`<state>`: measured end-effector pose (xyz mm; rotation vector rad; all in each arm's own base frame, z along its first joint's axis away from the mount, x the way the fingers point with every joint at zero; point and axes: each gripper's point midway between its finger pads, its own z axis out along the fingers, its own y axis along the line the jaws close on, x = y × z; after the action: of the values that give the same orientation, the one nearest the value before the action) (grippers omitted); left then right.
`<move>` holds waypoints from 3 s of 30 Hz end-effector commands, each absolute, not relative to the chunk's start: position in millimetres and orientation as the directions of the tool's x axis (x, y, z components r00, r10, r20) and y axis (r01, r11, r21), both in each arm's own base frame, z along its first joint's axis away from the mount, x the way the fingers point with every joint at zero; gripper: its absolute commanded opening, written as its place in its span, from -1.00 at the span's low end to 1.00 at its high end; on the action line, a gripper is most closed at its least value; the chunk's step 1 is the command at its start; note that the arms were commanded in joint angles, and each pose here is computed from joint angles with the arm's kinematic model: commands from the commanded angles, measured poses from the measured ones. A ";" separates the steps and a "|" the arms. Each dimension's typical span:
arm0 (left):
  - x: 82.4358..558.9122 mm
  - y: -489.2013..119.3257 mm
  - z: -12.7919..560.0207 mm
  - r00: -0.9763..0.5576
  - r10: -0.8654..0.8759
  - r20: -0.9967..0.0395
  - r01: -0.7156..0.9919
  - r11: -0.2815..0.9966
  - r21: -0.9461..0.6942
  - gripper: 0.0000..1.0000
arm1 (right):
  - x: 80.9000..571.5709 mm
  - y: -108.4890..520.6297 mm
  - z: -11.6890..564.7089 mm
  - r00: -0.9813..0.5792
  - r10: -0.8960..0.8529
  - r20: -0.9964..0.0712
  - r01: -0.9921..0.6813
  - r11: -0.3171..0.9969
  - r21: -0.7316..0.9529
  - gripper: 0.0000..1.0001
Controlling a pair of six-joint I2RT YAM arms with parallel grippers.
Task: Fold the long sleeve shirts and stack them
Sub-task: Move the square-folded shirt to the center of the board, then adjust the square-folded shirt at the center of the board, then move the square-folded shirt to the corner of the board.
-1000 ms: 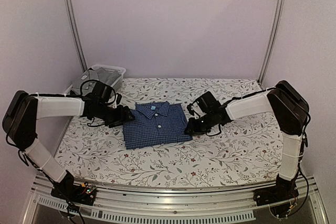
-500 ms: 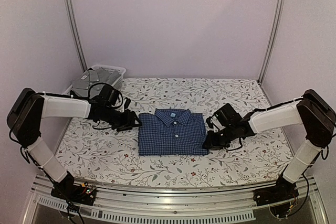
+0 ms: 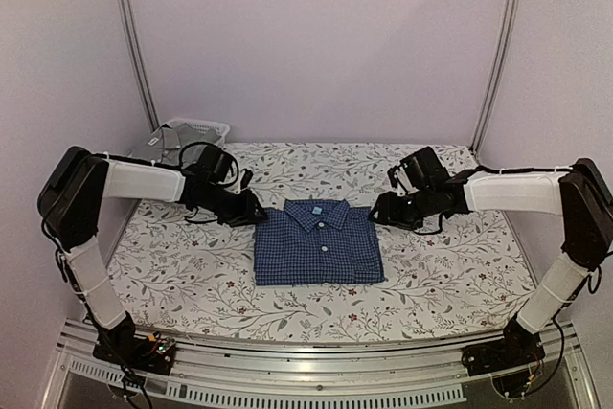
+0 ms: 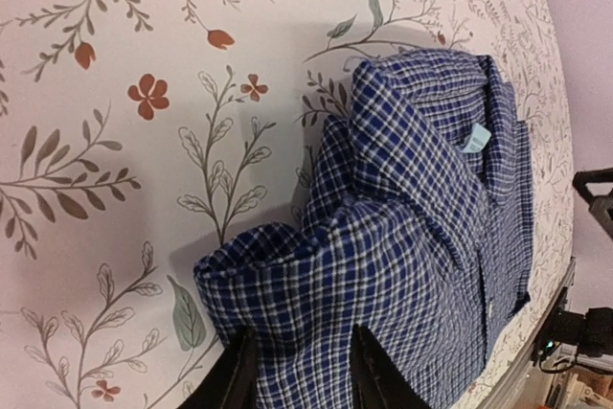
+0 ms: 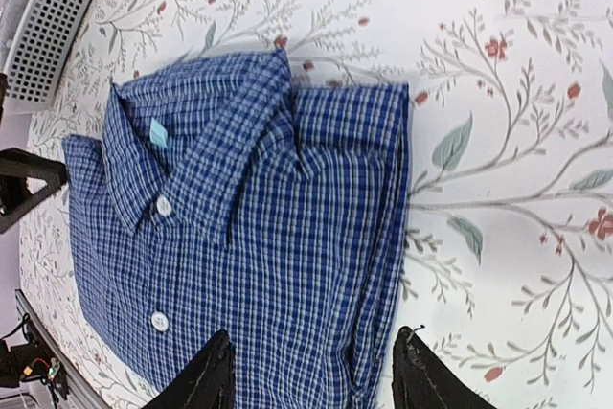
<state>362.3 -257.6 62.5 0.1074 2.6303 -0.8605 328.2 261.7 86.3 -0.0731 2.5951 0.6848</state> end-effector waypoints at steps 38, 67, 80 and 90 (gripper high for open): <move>397.3 -269.0 53.4 -0.922 0.002 -0.388 0.204 0.853 -0.480 -0.57 | 396.8 241.8 39.7 -0.877 0.044 -0.479 -0.095 0.960 0.263 -0.19; 379.3 -218.7 164.0 -0.814 -0.070 -0.577 0.236 0.867 -0.438 0.76 | 314.4 471.3 101.3 -0.863 -0.183 -0.472 -0.490 0.537 0.687 0.98; 376.7 -214.2 163.6 -0.817 -0.074 -0.571 0.225 0.872 -0.435 0.75 | 346.3 411.1 29.2 -0.926 -0.100 -0.363 -0.329 0.686 0.649 0.98; 376.6 -213.2 167.4 -0.818 -0.073 -0.570 0.223 0.874 -0.432 0.75 | 404.9 316.1 25.4 -0.925 -0.035 -0.379 -0.282 0.732 0.620 0.98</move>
<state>377.6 -219.4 158.3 0.1093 2.4579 -0.6725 396.9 365.9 49.7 -0.2795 2.5003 1.1214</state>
